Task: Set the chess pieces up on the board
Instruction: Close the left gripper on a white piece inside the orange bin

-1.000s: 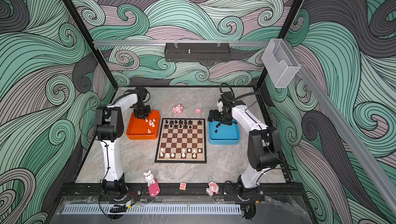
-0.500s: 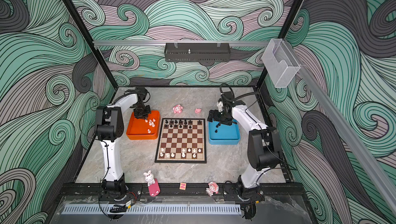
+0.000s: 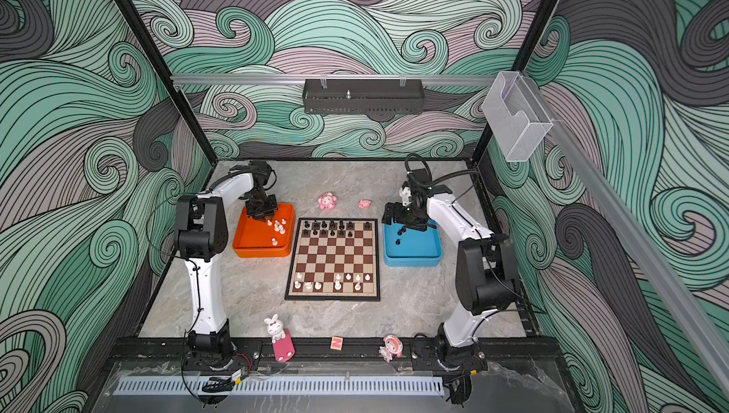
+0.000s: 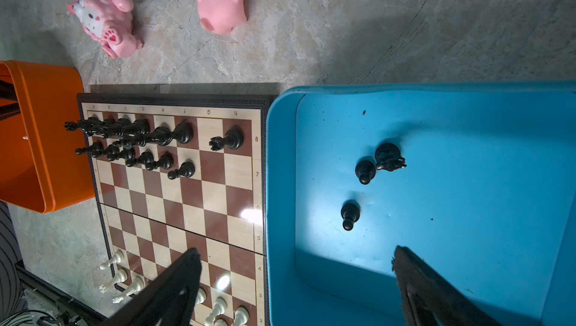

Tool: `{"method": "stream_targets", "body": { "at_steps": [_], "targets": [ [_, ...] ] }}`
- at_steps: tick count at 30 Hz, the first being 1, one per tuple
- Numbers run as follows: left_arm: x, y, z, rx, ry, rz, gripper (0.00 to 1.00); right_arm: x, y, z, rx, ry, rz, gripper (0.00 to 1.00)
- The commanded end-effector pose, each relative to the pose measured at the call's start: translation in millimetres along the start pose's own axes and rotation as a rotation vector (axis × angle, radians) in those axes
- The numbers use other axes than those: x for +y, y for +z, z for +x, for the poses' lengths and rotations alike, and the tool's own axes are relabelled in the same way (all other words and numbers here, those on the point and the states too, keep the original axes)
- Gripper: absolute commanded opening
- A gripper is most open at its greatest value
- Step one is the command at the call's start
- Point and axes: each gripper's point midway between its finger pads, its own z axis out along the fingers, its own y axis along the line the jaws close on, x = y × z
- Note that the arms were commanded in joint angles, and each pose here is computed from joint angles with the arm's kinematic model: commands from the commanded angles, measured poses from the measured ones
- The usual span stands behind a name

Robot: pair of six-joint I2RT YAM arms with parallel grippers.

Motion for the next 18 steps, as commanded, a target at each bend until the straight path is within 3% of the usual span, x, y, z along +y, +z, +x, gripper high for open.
{"method": "stream_targets", "body": {
  "at_steps": [1,18],
  "targets": [
    [1.4,-8.3,9.4,0.024,0.006,0.004,0.26,1.9,-2.6,-4.8,-0.008,-0.008,-0.014,0.96],
    [-1.6,-9.7,8.0,0.024,0.008,0.006,0.15,-0.1,-1.2,-5.0,-0.005,-0.006,-0.014,0.96]
  ]
}}
